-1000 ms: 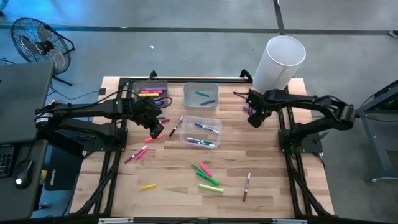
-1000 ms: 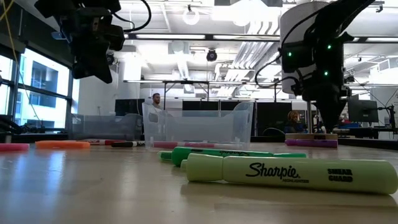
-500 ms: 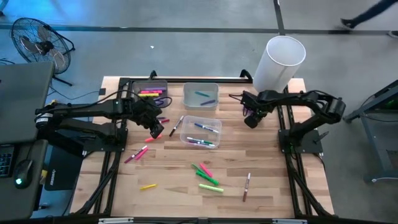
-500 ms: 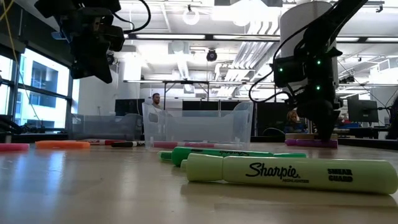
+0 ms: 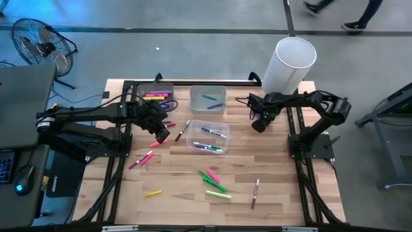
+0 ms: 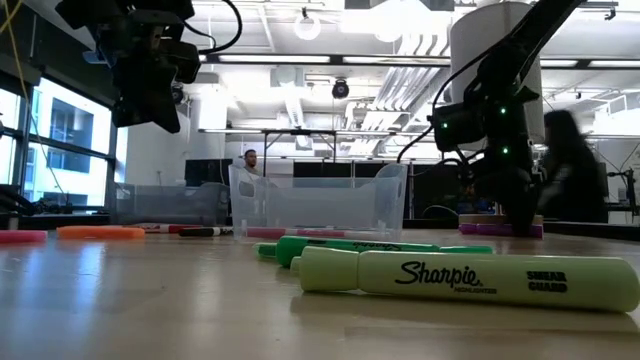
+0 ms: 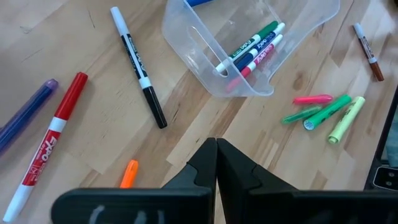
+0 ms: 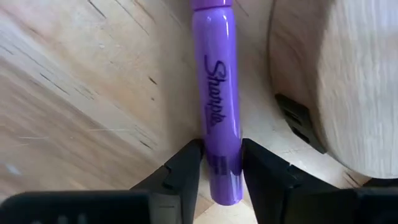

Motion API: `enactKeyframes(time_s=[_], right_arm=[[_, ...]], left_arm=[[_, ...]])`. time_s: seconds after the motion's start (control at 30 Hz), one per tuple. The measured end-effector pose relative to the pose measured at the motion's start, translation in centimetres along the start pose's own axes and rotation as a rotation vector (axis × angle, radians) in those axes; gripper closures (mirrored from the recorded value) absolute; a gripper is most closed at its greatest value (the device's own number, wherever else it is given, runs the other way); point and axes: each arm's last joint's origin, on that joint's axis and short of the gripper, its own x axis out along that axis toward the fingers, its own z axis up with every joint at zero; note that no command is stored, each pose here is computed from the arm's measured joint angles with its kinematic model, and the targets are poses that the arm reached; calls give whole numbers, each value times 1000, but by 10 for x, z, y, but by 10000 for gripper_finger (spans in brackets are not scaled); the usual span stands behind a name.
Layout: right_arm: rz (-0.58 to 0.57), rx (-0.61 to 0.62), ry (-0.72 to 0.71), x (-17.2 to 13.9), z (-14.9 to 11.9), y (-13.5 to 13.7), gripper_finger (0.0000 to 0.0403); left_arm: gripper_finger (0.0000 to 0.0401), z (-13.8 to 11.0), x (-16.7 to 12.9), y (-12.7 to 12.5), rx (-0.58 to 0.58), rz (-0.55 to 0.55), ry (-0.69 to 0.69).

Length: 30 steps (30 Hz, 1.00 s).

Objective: Pick & Place Markers
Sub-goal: Put the purple highlighter into the black bin

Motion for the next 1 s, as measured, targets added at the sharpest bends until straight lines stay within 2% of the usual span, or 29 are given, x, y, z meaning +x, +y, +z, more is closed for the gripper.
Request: enactKeyframes(time_s=[0.2, 0.37, 0.5, 0.63, 0.8, 0.9, 1.0], right_arm=[[4, -3, -26, -9, -6, 8, 349], [82, 8, -8, -19, -18, 22, 349], [132, 10, -50, -30, -26, 38, 349], [150, 37, -121, -46, -39, 53, 348], [263, 96, -330, -75, -52, 69, 348], [382, 116, -539, -99, -57, 79, 349], [518, 105, -795, -128, -59, 88, 349]], left_arm=[[399, 0, 0, 0, 1, -6, 0], [389, 4, 0, -3, 18, -42, -34], [354, 6, 0, -6, 50, -95, -37], [298, 12, 6, -9, 59, -112, -60], [219, 22, 17, -12, 68, -114, -121], [183, 33, 28, -17, 111, -134, -208], [166, 49, 34, -26, 181, -218, -348]])
